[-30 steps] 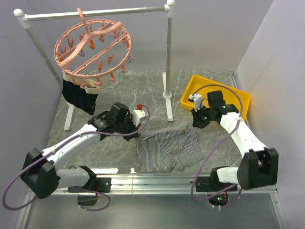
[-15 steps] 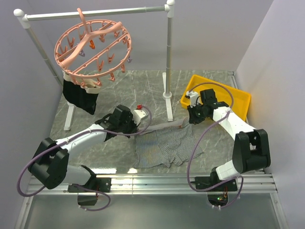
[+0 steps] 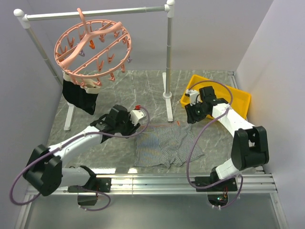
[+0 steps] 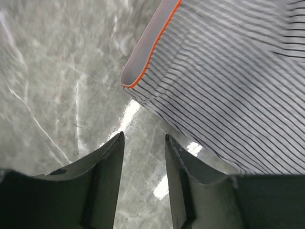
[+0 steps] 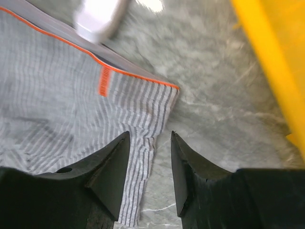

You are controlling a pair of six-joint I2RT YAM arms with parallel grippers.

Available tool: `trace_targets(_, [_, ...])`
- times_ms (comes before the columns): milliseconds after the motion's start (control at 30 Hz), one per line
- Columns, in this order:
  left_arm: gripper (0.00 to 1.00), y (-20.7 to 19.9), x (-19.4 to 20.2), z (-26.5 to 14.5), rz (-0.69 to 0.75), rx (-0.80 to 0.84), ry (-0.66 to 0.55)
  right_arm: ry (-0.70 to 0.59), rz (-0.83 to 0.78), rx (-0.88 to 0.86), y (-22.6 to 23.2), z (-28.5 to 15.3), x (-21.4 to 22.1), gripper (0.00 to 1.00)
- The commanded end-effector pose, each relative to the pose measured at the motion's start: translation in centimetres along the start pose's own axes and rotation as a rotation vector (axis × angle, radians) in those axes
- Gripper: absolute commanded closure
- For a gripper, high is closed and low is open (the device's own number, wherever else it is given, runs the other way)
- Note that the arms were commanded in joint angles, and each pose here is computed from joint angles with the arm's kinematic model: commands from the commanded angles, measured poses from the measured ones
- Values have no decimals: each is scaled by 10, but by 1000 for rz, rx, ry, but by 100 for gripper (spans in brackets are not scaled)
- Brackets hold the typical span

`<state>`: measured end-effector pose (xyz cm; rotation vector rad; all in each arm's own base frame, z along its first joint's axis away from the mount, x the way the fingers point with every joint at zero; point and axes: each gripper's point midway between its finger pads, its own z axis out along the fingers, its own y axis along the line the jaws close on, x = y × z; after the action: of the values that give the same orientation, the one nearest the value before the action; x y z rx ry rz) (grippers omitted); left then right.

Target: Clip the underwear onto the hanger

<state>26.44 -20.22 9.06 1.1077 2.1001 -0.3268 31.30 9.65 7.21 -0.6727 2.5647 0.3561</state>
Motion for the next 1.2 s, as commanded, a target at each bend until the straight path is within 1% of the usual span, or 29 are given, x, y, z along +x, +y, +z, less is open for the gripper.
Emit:
trace_targets(0, [54,-15,-22,-28,95,87,-95,-140,-28,-48,17,-35,-42,53])
trace_targets(33, [51,-28,-29,-36,115,158,-134,-162,-31,-67,21,-39,-46,53])
trace_targets(100, [44,-35,-42,-50,161,192,-191,-217,-48,-66,25,-52,-57,53])
trace_targets(133, [40,-38,-54,-64,174,197,-244,-248,-61,-66,27,-61,-62,53])
trace_targets(200, [39,-39,-65,-77,186,195,-292,-295,-79,-75,31,-73,-72,53])
trace_targets(233, [39,-38,-77,-89,197,180,-339,-322,-96,-76,34,-81,-76,52])
trace_targets(333, [39,-34,-99,-112,204,142,-420,-384,-127,-93,41,-96,-89,48])
trace_targets(400, [39,-30,-112,-125,180,111,-460,-444,-154,-107,47,-110,-100,43])
trace_targets(433, [39,-27,-124,-136,151,95,-495,-476,-167,-109,50,-118,-104,42])
trace_targets(500, [39,-25,-139,-151,138,77,-547,-540,-199,-124,56,-129,-116,38])
trace_targets(533, [29,-25,-148,-165,147,70,-588,-573,-216,-127,59,-136,-122,37])
trace_targets(567, [27,-23,-152,-172,147,61,-606,-609,-233,-127,60,-141,-129,36])
trace_targets(633, [26,-16,-165,-191,140,29,-650,-648,-259,-162,67,-147,-138,36])
trace_targets(667, [26,-5,-167,-197,98,-5,-659,-664,-269,-175,69,-150,-143,36])
trace_targets(700, [26,5,-174,-205,70,-40,-688,-697,-287,-185,72,-158,-153,36])
trace_targets(733, [26,13,-182,-216,42,-59,-726,-701,-295,-219,78,-157,-157,36])
trace_targets(767, [26,35,-181,-226,-69,-104,-751,-710,-302,-231,80,-159,-162,36])
trace_targets(800, [26,45,-183,-240,-113,-126,-794,-736,-320,-236,84,-167,-173,36])
trace_targets(833, [27,46,-187,-251,-144,-101,-846,-726,-329,-257,91,-162,-177,36])
trace_targets(867, [27,68,-180,-265,-263,-154,-880,-745,-346,-255,95,-167,-186,35])
trace_targets(900, [27,69,-178,-282,-286,-171,-925,-753,-356,-260,98,-167,-191,35])
trace_targets(933, [29,83,-170,-294,-361,-213,-956,-750,-365,-278,107,-163,-195,36])
trace_targets(1000, [30,80,-164,-315,-374,-258,-997,-781,-387,-292,118,-167,-206,35])
trace_targets(1067, [31,83,-156,-328,-389,-322,-1004,-792,-404,-319,131,-164,-213,35])
trace_targets(1133, [31,76,-152,-343,-345,-389,-1018,-837,-437,-355,153,-168,-223,36])
trace_targets(1167, [31,75,-147,-343,-355,-403,-1005,-888,-459,-362,161,-172,-231,36])
